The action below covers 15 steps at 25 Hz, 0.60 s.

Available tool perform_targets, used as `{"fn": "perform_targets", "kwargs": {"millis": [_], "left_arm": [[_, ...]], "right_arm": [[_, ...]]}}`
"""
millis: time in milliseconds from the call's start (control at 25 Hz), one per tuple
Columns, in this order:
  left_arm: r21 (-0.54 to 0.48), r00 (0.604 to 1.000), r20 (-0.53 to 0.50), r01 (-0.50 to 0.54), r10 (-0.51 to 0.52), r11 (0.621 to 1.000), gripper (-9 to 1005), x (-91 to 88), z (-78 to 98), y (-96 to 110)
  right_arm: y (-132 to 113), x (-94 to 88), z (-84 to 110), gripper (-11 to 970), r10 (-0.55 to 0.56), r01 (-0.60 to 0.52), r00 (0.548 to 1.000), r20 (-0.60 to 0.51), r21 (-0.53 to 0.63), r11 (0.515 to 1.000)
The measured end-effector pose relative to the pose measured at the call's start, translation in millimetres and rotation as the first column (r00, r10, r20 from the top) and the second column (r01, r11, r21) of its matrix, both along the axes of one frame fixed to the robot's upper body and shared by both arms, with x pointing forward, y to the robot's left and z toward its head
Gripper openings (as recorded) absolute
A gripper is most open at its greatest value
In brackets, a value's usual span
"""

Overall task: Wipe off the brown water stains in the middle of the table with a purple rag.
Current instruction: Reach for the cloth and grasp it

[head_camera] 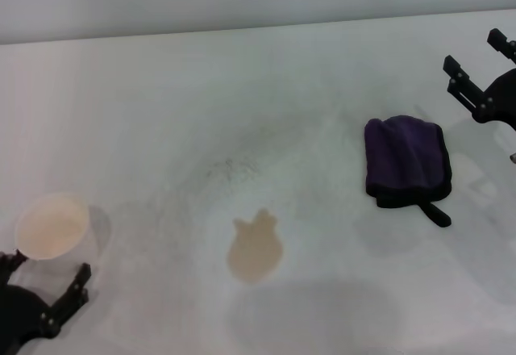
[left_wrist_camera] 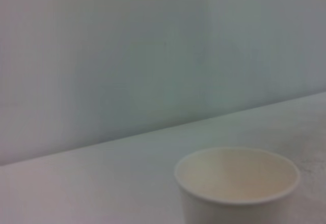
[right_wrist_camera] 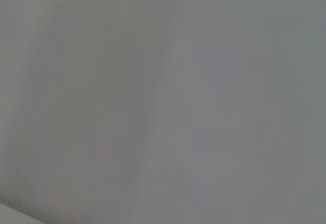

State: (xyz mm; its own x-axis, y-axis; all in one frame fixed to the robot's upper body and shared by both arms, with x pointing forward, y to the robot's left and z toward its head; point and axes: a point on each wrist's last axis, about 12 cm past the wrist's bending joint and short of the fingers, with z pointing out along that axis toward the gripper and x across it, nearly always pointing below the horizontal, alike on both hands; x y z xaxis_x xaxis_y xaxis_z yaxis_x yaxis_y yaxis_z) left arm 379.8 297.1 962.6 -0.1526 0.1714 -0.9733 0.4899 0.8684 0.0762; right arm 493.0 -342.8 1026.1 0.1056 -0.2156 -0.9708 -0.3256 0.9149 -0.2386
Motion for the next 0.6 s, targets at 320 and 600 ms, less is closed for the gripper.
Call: {"fn": "perform_targets", "kwargs": {"millis": [320,600], "left_arm": [[-0.018,0.995,0.040,-0.089,0.089,0.996,893,-25.0,0.7,2],[-0.070,0.959,0.088,-0.262,0.268,0.962,893,-45.0,7.7,20]], "right_arm": [[-2,-0.2,2.9,736,0.001,-0.001,1.000,0.011,0.021,1.000],[-3,-1.7,7.6,736,0.024,-0.023,1.000,-0.005,0.163,0.986]]}}
